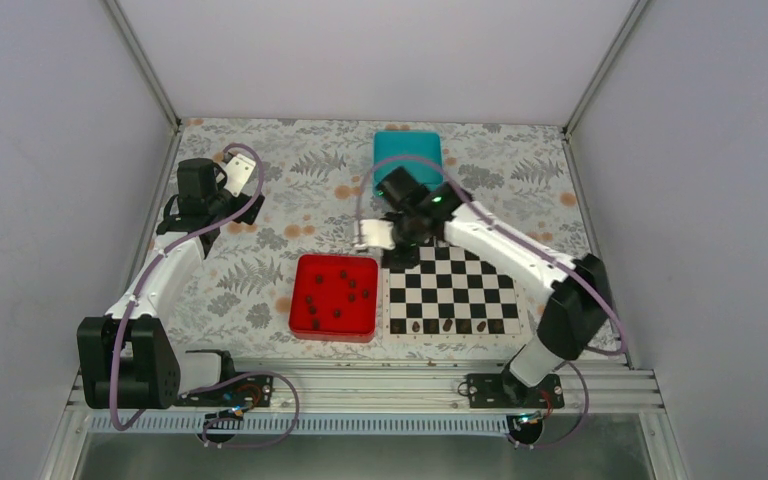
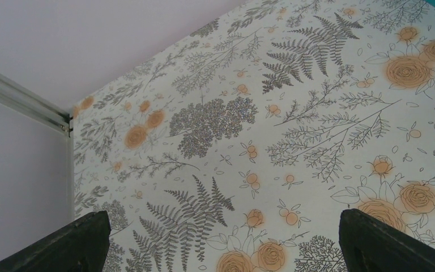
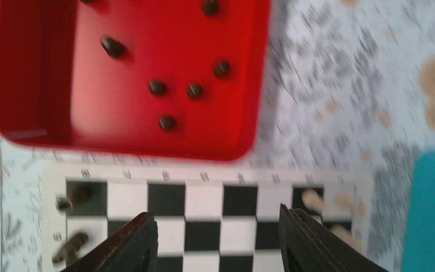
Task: Set up the chess pieces on the board
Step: Pick up the chess piece from the storage box.
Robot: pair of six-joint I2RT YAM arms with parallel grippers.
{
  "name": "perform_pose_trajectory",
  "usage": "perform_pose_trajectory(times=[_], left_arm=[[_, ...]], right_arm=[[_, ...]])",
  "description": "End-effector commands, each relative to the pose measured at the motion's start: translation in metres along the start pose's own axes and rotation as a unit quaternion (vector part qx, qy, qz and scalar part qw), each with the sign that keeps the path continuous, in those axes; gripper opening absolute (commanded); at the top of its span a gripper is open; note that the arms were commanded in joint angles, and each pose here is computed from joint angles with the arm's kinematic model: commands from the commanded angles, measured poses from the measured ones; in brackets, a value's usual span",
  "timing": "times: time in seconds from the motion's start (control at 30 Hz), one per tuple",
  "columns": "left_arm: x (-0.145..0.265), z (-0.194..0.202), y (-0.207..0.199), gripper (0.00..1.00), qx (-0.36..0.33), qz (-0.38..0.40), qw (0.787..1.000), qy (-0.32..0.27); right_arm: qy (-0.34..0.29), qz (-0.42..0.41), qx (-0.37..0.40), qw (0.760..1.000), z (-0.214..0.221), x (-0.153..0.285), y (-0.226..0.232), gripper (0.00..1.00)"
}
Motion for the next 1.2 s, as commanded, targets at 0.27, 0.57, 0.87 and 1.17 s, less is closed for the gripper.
perform_pose_trajectory(times=[0.27,0.57,0.87,1.17], left_arm=[[0.004,-0.006,0.006,1.00,0.001,-0.008,1.000,-0.011],[0.003,-0.006,0.007,1.00,0.005,-0.009,1.000,-0.002],[-0.008,0.003,0.000,1.00,0.010,0.011,1.000,0.012],[-0.018,0.010,-0.003,1.00,0.011,0.019,0.999,0.027]], right_arm=[[-0.023,-0.050,0.091,0.994,-0.107,-0.081,0.066,0.48],[-0.007,-0.083,0.100,0.991,-0.111,-0.116,0.079,0.44],[0.020,-0.099,0.096,0.990,-0.089,-0.130,0.083,0.39],[0.041,-0.141,0.091,0.985,-0.066,-0.141,0.091,0.31]])
Point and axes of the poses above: each gripper's point midway between its finger pads, its own x axis back along the fingers, its own y axis along the line the jaws close on, z = x × y, the point moved 5 cm from there along x, back along the fingers, and after that the axes turned 6 degrees about -x, right-handed, at the moved point
